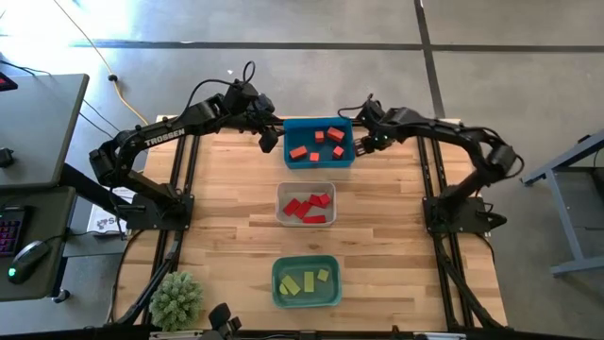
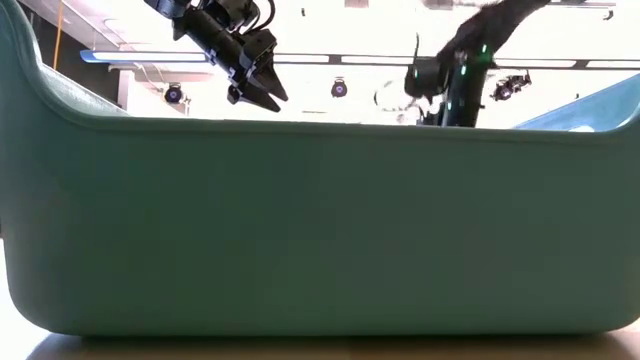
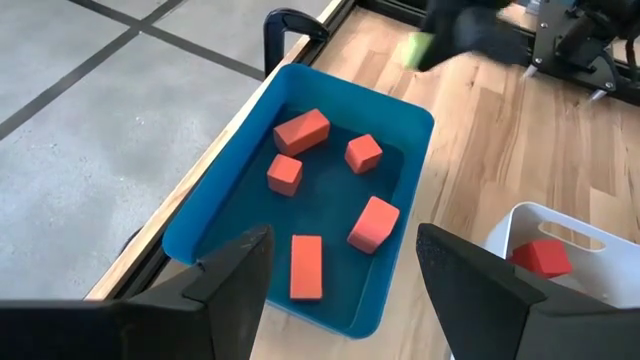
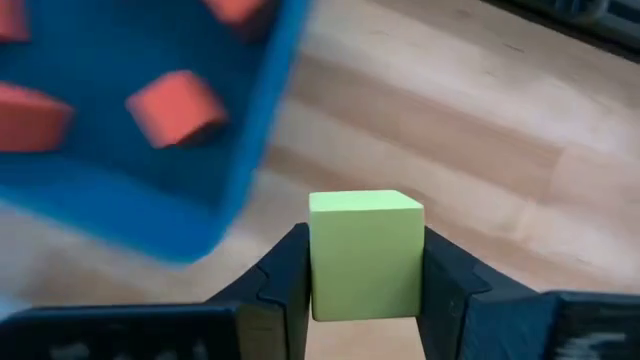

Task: Sort & place blocks by color
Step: Put the light green block into the green bin

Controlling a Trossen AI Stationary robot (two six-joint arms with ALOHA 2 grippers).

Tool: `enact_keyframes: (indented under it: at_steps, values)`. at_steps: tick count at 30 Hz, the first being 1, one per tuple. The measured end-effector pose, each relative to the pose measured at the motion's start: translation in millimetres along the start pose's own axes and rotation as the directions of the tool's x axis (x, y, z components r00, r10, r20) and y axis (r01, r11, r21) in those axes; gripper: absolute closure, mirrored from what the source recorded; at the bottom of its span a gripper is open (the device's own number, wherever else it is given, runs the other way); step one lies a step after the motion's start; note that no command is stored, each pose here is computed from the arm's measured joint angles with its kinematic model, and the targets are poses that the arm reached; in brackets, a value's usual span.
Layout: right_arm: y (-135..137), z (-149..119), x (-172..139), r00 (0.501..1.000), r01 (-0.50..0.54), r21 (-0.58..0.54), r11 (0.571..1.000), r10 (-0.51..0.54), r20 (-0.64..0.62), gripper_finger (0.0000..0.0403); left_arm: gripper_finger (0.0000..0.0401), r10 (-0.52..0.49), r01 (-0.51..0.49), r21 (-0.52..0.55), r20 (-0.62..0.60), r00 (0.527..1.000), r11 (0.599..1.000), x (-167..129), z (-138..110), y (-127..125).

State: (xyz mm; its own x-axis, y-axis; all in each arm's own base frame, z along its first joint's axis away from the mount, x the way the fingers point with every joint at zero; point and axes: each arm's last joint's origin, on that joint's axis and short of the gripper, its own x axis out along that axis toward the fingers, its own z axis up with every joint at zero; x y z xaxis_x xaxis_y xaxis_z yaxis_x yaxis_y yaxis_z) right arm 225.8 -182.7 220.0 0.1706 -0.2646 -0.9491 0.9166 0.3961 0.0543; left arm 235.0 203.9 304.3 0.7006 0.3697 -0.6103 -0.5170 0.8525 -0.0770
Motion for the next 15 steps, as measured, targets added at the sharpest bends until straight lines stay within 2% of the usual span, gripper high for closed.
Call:
enact_keyframes:
  at_steps: [4, 8, 12, 15]
  values:
    - [22, -18, -41, 0.990, -0.110, -0.001, 0.994, 0.110, 0.088, 0.0295, 0.0162, 0.000, 0.000, -0.001, 0.000, 1.000, 1.000, 0, 0, 0]
    - [45, -42, -75, 0.957, -0.249, -0.008, 0.969, 0.247, 0.155, 0.0295, 0.0162, -0.002, 0.002, 0.000, 0.000, 1.000, 1.000, 0, 0, -1]
    - [71, -66, -98, 0.898, -0.387, -0.052, 0.921, 0.389, 0.204, 0.0295, 0.0162, -0.002, 0.002, 0.002, 0.001, 1.000, 1.000, 0, 0, -1]
    - [94, -83, -110, 0.837, -0.485, -0.135, 0.864, 0.504, 0.215, 0.0295, 0.0162, -0.002, 0.002, 0.002, 0.003, 1.000, 1.000, 0, 0, -1]
